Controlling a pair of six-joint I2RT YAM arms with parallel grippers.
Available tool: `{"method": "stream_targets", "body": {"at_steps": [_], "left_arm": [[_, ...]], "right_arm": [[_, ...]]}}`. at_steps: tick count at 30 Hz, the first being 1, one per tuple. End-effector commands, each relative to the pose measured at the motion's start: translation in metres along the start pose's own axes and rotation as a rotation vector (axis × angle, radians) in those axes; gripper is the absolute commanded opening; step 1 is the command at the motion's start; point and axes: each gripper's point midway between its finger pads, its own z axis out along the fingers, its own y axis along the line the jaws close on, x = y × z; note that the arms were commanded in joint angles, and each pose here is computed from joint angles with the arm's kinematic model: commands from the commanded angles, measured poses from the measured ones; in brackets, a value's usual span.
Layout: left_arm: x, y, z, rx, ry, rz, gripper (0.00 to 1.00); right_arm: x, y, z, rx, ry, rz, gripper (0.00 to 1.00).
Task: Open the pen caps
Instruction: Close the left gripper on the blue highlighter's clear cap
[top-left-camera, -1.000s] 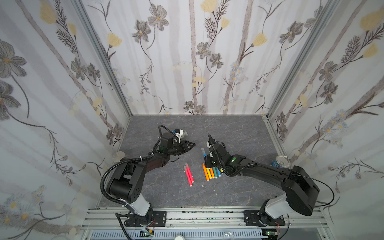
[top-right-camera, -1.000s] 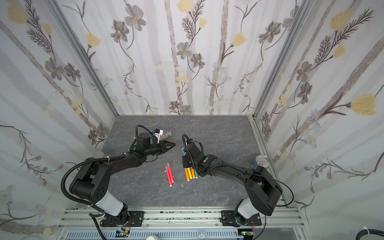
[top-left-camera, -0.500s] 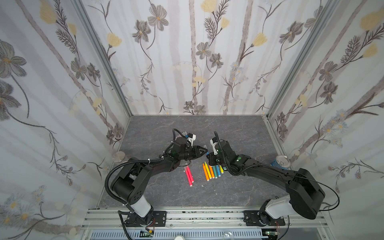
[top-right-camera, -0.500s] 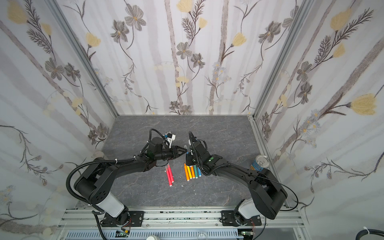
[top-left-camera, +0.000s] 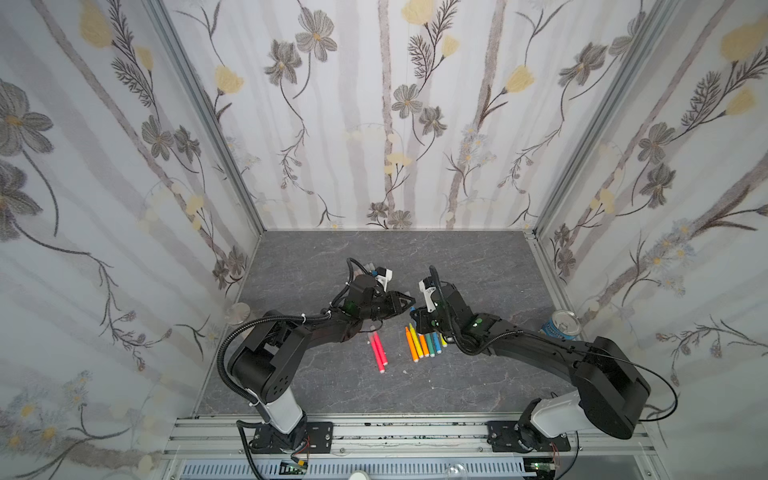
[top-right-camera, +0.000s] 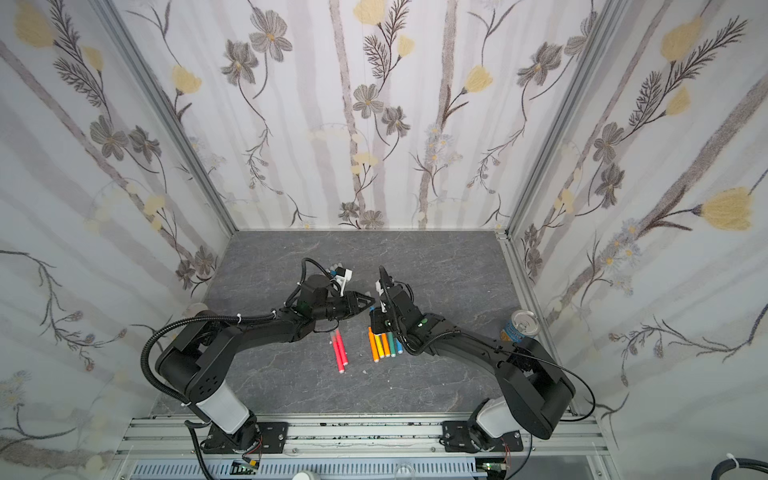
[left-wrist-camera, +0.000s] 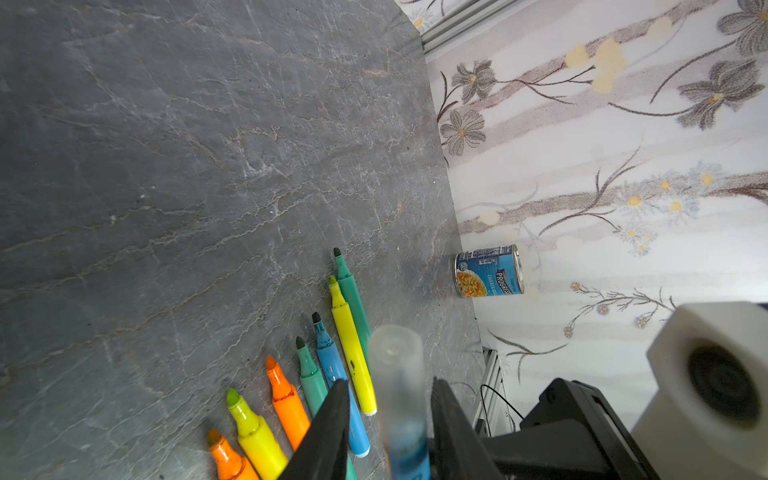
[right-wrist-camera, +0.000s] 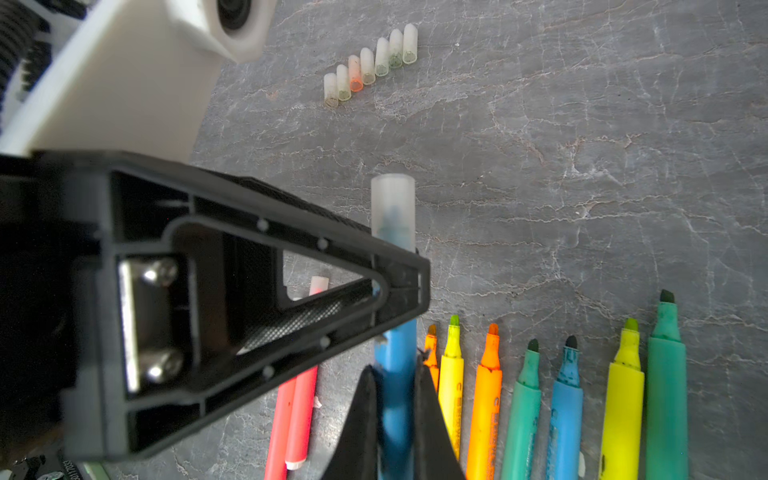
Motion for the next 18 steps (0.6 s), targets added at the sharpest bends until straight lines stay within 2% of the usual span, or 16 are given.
{"method": "stream_targets", "body": {"at_steps": [1,15,18], "left_arm": [[-0.0123,-0.0094,0.0019,0.031,-0.043,0.027,0.30],[-0.0174,-0.0108,0.0051,0.038,-0.051,0.035,0.26],[-0.0155,-0.0100,0.0050,0.041,-0.048,0.034,0.21]], "right_arm": [[-0.0111,0.0088,-0.0035,-0.036,-0.039,0.003,0.00],[-0.0066,0.0091,-0.0018,-0.043,-0.031,0.008,0.00],[-0.0063,0.0087,-0.0027,-0.042,-0.032,0.010,0.00]]}}
